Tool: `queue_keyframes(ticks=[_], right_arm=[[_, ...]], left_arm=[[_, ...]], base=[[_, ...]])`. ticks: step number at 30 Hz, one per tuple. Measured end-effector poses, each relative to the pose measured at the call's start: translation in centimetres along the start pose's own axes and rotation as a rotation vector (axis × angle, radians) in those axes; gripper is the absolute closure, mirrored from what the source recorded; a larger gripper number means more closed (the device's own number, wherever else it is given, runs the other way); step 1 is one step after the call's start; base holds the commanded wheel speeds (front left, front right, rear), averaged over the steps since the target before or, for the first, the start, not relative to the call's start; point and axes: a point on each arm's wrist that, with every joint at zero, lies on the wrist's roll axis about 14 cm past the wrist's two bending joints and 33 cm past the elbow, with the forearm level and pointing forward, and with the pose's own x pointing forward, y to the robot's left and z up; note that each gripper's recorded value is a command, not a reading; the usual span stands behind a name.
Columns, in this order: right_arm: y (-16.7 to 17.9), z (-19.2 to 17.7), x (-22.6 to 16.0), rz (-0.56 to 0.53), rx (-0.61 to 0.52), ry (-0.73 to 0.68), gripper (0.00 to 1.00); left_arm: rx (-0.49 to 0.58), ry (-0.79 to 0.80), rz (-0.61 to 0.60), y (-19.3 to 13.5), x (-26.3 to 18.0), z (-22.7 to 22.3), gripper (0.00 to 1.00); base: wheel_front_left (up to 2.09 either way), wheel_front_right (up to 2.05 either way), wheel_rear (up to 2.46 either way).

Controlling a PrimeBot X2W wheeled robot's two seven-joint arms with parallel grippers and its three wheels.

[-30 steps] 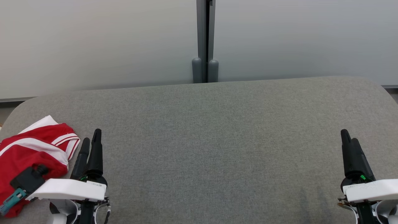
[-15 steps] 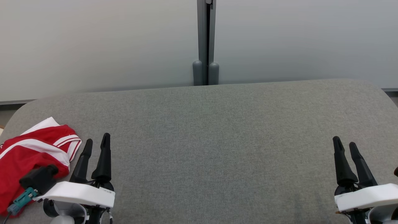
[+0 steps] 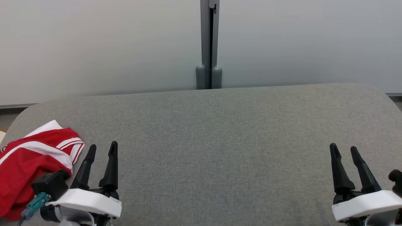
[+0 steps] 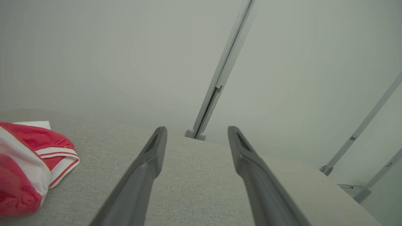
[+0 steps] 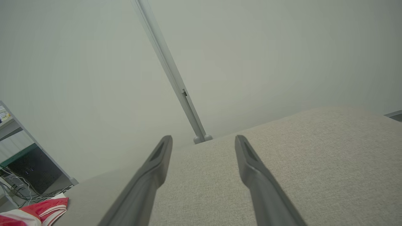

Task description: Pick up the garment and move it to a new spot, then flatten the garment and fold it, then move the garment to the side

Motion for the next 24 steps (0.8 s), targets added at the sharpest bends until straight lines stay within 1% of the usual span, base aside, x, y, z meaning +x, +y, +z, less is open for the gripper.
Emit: queue_keyframes(ticks=[17,24], right_arm=[[0.3,-0.4,-1.0,0.006,-0.161,0.018,0.0],[0.3,-0.8,-1.5,0.004,-0.2,0.029,0.0]], left_arm=[[0.158,0.027,0.008,0.7,-1.0,-1.2,0.0],[0.199,0.038,0.012,1.0,-1.4,-1.7,0.0]], base=[[0.0,0.0,0.0],[0.0,0.0,0.0]])
